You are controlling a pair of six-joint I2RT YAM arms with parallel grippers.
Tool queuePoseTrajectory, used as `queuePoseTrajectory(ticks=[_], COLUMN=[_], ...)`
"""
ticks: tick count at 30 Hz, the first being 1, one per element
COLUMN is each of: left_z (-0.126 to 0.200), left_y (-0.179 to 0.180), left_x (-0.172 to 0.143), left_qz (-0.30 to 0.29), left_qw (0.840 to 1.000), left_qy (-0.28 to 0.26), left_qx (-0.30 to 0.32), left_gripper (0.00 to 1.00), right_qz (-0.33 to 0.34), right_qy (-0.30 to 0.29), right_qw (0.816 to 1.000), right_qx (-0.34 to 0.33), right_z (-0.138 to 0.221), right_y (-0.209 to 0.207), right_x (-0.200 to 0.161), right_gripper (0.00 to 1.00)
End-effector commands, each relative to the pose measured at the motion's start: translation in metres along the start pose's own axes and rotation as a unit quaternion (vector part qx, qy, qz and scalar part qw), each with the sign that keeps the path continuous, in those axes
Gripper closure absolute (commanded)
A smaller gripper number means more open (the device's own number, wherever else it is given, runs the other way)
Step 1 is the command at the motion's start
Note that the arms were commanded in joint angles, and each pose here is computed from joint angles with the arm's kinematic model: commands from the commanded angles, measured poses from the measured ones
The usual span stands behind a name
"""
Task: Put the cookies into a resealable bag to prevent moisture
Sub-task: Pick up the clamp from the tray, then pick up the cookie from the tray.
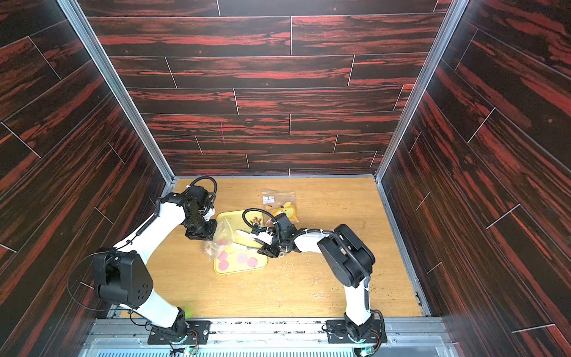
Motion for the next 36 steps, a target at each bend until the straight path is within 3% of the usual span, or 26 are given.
queuePoseTrajectory(ticks=[1, 13, 16, 25, 36], left_z=[0.006, 0.006, 0.005, 0.005, 0.006], left_y=[0.001, 0.001, 0.001, -0.002, -0.004], left_x=[0.002, 0.002, 0.002, 0.003, 0.003], left_qz=[-0.006, -0.009, -0.009, -0.011, -0.013], left_qw=[1.0, 1.0, 1.0, 1.0, 0.999], left_qy=[0.003, 0.003, 0.005, 0.007, 0.01], left_qx=[0.0, -0.003, -0.008, -0.017, -0.028], left_gripper=[1.0, 1.0, 1.0, 1.0, 1.0], right_qz=[0.004, -0.024, -0.015, 0.007, 0.012], right_qy=[-0.02, 0.036, 0.076, 0.108, 0.137], right_qw=[1.0, 0.993, 0.989, 0.987, 0.989], right_qx=[-0.016, -0.11, -0.128, -0.119, -0.061], right_z=[0.027, 0.088, 0.094, 0.082, 0.053], right_y=[-0.002, -0.012, -0.019, -0.048, -0.078], right_x=[0.017, 0.016, 0.012, 0.015, 0.011], right_gripper=[0.48, 0.48, 0.47, 0.47, 0.46])
Point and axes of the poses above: each gripper's point midway between its finger pads, its own z axis back along the fingers, its own y axis along the line the jaws close on, x = y × z, the point moved 6 cm from there along z, back along the fingers, and after that the axes turned 10 degrees about z, right-handed, at the moved point
